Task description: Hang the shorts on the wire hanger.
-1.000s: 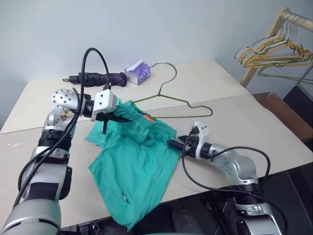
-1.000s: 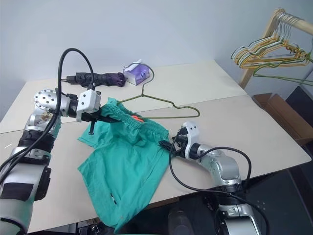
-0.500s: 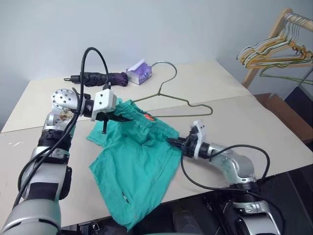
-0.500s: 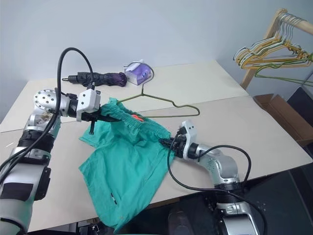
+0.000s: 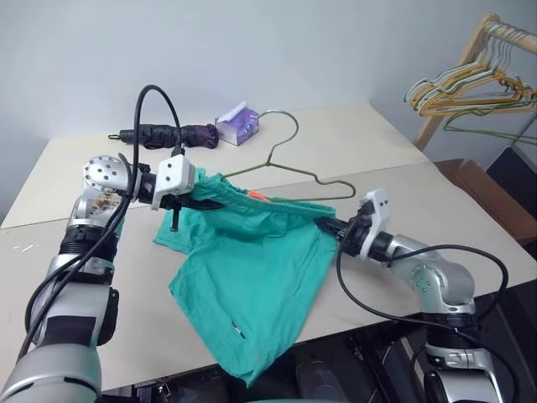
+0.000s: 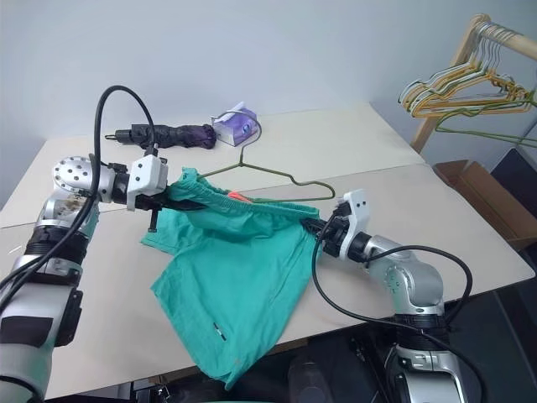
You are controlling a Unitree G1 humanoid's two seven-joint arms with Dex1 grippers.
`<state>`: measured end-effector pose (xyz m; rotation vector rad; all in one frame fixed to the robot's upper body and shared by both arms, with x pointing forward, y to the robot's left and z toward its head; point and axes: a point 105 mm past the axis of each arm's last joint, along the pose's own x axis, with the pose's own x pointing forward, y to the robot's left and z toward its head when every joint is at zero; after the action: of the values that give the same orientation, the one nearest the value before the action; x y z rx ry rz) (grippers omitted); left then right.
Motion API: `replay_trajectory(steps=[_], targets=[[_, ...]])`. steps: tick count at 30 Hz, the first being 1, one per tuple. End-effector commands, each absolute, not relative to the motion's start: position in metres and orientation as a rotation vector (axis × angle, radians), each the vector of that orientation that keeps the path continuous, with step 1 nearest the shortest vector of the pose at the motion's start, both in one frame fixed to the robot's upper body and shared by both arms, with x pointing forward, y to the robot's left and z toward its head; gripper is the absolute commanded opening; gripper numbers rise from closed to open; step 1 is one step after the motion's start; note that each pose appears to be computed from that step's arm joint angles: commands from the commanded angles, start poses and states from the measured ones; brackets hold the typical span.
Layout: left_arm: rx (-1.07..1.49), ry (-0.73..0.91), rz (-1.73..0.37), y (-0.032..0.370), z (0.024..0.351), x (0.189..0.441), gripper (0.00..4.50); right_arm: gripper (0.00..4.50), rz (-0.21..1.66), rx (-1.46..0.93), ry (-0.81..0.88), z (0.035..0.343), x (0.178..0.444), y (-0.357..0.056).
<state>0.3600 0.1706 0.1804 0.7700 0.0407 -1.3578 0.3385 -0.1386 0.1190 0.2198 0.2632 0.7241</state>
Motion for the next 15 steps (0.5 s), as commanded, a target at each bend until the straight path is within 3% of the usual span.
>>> replay_trajectory(steps=[1,15], targets=[[0.805,0.046,-1.292,0.194,0.195,0.359,0.00,0.03,0.635,0.201,0.209,0.135,0.341,-0.170],[0.902,0.250,-1.242,0.247,0.186,0.344,0.00,0.03,0.604,0.155,0.223,0.135,0.340,-0.195]])
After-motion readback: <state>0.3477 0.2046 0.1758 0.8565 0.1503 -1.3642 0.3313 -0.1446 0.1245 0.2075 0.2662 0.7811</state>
